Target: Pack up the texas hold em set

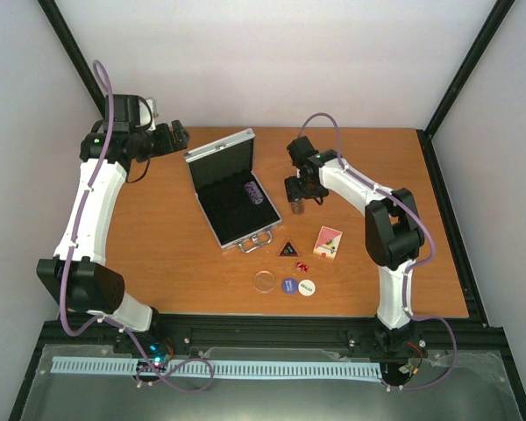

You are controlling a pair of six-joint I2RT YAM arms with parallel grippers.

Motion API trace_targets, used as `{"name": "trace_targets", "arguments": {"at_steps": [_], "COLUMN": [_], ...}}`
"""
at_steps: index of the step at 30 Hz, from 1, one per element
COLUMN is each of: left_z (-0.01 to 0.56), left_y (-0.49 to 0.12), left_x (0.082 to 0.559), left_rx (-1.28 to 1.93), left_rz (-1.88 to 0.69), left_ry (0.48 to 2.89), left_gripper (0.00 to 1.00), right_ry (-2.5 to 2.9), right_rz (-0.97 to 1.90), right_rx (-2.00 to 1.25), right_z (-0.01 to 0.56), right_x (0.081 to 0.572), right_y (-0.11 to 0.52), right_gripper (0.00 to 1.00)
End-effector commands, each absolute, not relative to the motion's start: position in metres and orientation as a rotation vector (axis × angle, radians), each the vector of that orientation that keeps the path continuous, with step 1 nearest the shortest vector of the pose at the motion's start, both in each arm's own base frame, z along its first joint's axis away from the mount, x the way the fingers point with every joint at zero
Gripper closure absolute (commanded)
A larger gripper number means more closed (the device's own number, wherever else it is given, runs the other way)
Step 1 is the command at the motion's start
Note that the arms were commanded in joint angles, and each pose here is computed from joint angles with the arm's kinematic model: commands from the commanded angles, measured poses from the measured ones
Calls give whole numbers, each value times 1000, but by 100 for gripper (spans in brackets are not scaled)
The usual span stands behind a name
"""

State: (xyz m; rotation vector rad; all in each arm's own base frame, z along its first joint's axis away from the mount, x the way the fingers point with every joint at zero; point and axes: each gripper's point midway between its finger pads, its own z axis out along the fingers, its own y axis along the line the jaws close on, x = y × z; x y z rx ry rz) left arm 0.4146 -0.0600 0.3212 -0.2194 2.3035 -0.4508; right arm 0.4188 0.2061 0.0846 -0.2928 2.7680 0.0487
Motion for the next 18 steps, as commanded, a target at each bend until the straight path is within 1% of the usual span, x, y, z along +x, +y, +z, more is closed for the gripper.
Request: {"name": "trace_targets", "arguments": {"at_steps": [1,4,10,18], "left_z": [328,330,328,329], "left_y": [-60,-59,-59,-61], "left_x": [410,409,412,417], "left_rx": [-220,-221,-226,-227], "left_rz": [-447,-443,-443,-457], "left_ry": [2290,2285,2288,2283], "left_gripper": [0,0,0,0], "right_ry": [2891,2865,2776,2766], "right_rz": [78,79,79,70], "right_rx": [-369,-357,-350,-362], "right_z": [56,66,104,114], "right_x": [397,398,402,400], "right_y": [213,211,210,208], "right_gripper": [26,26,26,26]}}
